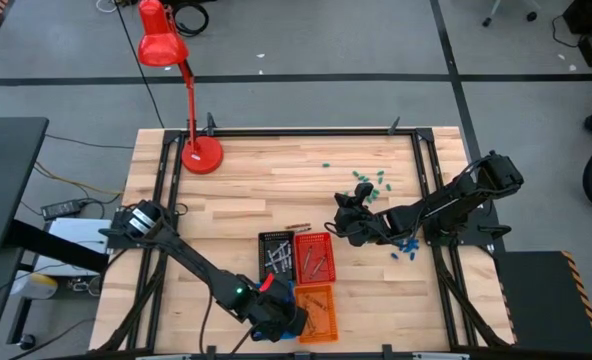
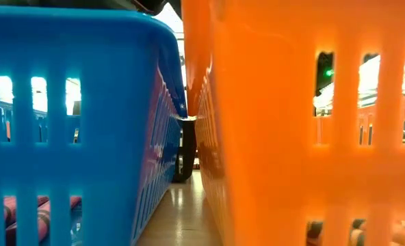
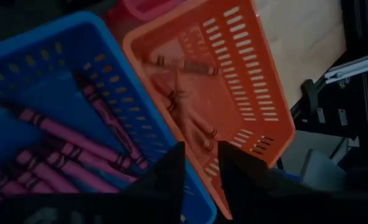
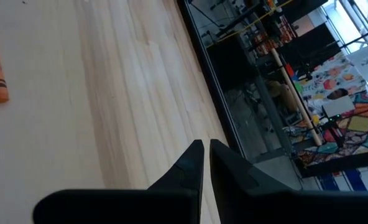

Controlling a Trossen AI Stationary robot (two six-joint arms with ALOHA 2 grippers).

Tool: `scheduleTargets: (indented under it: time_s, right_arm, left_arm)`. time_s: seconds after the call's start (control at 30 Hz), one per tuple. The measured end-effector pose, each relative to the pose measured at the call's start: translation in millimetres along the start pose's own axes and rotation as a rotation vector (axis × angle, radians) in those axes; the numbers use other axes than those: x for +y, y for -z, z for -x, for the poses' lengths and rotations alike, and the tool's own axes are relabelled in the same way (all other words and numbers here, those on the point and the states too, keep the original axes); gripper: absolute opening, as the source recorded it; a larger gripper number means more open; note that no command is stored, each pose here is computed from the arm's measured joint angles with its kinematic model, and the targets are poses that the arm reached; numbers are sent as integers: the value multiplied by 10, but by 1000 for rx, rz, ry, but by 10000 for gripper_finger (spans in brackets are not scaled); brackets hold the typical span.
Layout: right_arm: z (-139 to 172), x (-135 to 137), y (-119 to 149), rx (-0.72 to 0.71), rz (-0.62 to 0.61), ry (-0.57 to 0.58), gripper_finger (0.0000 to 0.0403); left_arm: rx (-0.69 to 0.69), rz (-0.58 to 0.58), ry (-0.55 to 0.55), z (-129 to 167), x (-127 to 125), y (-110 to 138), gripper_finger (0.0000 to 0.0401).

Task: Sort crayons
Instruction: Put the orange crayon into the orange basket

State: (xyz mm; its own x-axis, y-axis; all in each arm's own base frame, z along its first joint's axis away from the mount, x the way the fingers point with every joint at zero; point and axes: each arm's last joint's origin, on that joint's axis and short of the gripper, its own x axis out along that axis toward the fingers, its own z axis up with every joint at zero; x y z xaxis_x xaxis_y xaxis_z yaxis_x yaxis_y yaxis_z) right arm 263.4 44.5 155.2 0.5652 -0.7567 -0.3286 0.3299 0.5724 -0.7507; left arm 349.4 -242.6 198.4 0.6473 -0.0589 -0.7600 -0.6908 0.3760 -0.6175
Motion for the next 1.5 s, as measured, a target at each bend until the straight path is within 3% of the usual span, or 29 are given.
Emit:
scheduleTargets:
  time_s: [0.13, 0.27, 0.5, 1.0, 1.27, 1.5]
  right_arm:
    - [0, 0, 0, 0, 0, 0, 34]
    - [0, 0, -1, 0, 1, 0, 34]
    - [21, 13, -5, -7, 5, -6, 34]
    - [45, 23, 40, 20, 102, 15, 34]
    - [46, 25, 48, 23, 105, 11, 34]
    - [46, 29, 49, 22, 97, -1, 34]
  left_arm:
    - [-12, -96, 65, -22, -78, -76, 133]
    - [-54, -185, 94, 4, -153, -319, 143]
    - [-110, -320, 12, -7, -123, -783, 143]
    - [-44, -599, -291, 5, 224, -1718, 144]
    - [82, -687, -245, -8, 418, -2334, 144]
    - [183, -873, -217, -4, 591, -2632, 143]
